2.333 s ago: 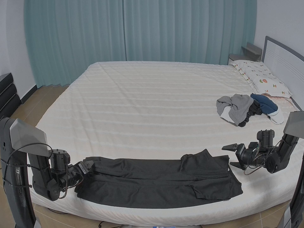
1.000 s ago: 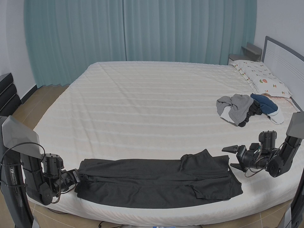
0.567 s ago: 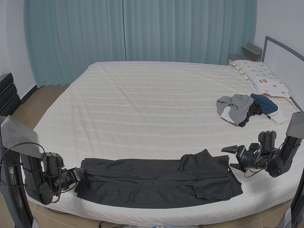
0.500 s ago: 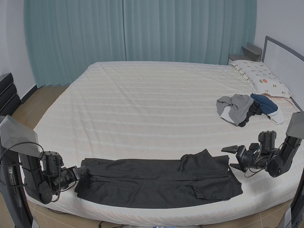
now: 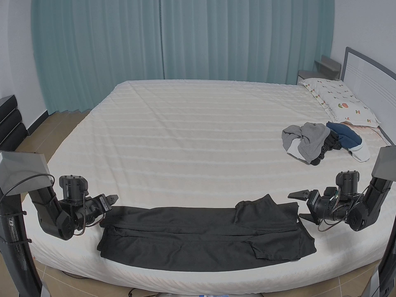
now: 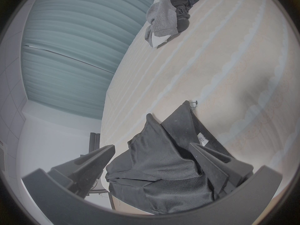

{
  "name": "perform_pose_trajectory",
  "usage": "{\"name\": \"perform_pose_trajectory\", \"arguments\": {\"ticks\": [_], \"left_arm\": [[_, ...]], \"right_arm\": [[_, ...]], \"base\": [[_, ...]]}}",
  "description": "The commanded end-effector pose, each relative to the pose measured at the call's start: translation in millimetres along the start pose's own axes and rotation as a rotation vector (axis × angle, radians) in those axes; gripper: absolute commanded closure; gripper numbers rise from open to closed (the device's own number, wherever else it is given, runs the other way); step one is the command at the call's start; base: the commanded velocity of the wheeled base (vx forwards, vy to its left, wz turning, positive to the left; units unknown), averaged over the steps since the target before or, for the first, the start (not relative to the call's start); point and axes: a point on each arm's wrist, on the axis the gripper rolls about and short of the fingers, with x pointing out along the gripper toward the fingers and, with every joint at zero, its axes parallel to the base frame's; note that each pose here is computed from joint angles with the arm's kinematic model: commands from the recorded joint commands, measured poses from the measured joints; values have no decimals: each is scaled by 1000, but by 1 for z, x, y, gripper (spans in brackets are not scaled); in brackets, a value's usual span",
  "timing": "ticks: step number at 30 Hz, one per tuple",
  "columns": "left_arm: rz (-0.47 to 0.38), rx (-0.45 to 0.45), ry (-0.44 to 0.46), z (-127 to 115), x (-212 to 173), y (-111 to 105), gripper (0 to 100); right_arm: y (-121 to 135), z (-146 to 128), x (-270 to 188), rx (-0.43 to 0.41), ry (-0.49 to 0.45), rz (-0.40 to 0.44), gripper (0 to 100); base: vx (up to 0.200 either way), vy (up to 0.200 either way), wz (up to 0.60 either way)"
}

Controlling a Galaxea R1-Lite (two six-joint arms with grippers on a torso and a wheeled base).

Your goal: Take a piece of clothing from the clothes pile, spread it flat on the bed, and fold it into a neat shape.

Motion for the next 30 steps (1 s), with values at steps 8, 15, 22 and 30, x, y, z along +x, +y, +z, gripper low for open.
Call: {"name": "perform_pose_trajectory", "arguments": {"ticks": [8,15,22,30], "left_arm": [[-25,-66,94,2,41,-4,0],[-22,-67,99,0,43,-3,100],[-17,-107,96,0,41,-3,100],[6,-198,53,10,37,-1,100]], "right_arm": [[-3,-1,4,4,9,-6,0],[-4,0,5,6,9,-7,0],[-4,1,5,5,3,-7,0],[-2,7,5,2,-19,2,0]], "base": [[0,0,0],[0,0,0],[0,0,0],[0,0,0]]}}
